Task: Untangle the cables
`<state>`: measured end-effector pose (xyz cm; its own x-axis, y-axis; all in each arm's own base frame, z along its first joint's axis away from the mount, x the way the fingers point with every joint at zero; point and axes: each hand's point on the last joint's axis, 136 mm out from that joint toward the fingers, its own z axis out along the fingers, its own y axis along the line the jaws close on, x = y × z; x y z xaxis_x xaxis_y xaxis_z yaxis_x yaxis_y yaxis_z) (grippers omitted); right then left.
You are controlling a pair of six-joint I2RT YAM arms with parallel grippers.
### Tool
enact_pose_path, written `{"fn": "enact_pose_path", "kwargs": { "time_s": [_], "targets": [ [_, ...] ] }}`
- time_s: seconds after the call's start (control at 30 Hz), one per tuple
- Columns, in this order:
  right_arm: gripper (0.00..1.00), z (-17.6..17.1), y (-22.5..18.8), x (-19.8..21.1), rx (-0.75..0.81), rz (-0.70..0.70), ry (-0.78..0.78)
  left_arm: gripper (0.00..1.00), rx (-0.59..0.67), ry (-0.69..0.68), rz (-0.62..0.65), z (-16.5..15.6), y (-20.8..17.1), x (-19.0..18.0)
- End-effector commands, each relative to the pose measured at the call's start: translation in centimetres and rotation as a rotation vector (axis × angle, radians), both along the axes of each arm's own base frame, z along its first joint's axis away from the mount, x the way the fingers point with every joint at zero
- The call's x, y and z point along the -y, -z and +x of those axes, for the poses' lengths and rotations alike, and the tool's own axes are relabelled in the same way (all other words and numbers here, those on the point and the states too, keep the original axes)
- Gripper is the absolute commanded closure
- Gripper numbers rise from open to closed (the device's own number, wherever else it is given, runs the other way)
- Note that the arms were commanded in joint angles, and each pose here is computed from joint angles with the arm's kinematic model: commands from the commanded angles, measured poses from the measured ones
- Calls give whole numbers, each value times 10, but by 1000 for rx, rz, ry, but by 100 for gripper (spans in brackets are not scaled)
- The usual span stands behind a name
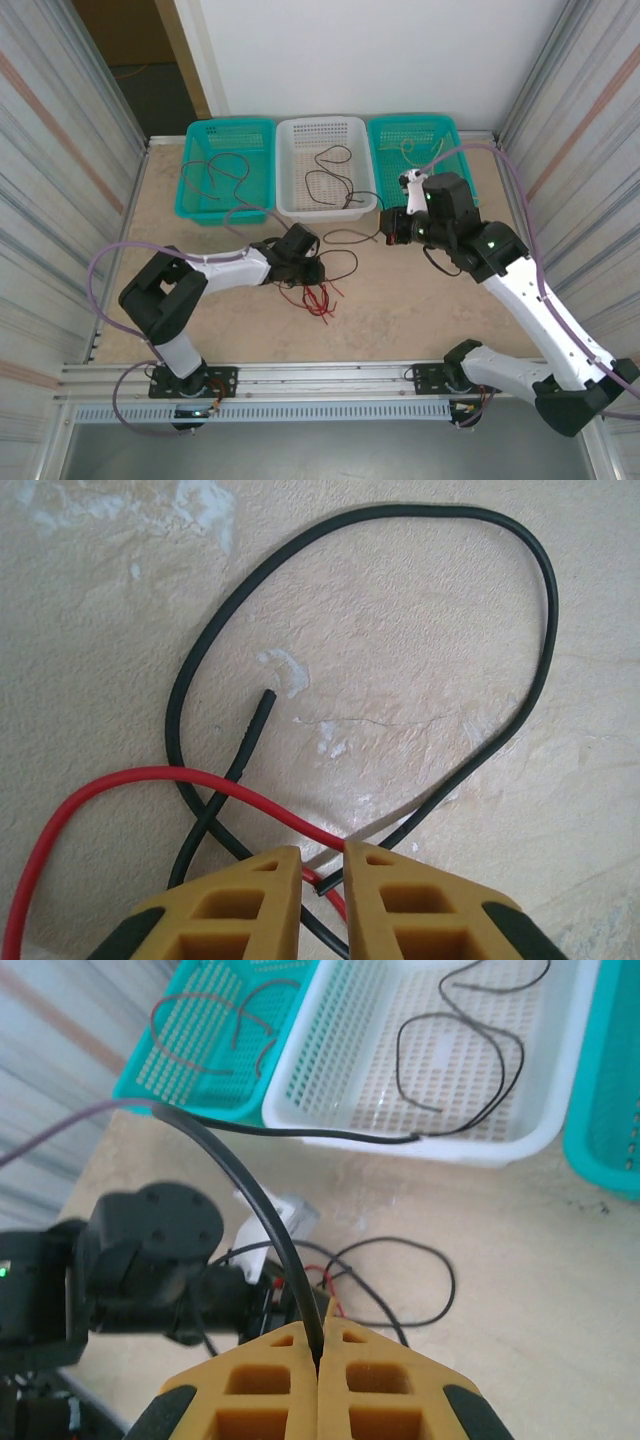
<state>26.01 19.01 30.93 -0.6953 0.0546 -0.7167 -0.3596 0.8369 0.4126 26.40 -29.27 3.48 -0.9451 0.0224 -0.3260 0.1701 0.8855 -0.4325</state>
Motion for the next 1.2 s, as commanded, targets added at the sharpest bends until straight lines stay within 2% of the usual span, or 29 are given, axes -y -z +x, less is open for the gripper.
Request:
{"fn": "enact_pose_path", "kwargs": {
  "time_s": [0.0,0.1,0.2,0.43,0.57,0.77,0.97,1.0,1.1,1.17],
  "targets": [
    [100,16,-20,-8,58,35,-14,79,16,-41,-37,-4,-15,-11],
    [100,26,-26,-14,72,49,-13,67,85,-65,-94,-6,-45,-18],
    [100,36,-29,-20,80,73,-9,58,180,-91,-101,-6,-82,-33],
    [100,65,-37,-35,98,123,-17,55,376,-68,-131,-11,-152,-53],
    [100,86,-41,-37,116,133,-7,54,428,-71,-98,-14,-161,-59],
    [100,131,-33,-36,98,111,49,54,420,-54,-50,-21,-160,-57],
    [99,188,8,-31,-7,50,153,53,416,-51,-50,-25,-162,-58],
    [95,198,17,-32,-30,30,167,53,412,-47,-50,-26,-162,-58],
    [66,220,39,-34,-98,-3,179,49,393,-44,-48,-30,-160,-60],
    [58,224,39,-34,-126,-10,193,46,382,-48,-50,-34,-159,-63]
  ]
}}
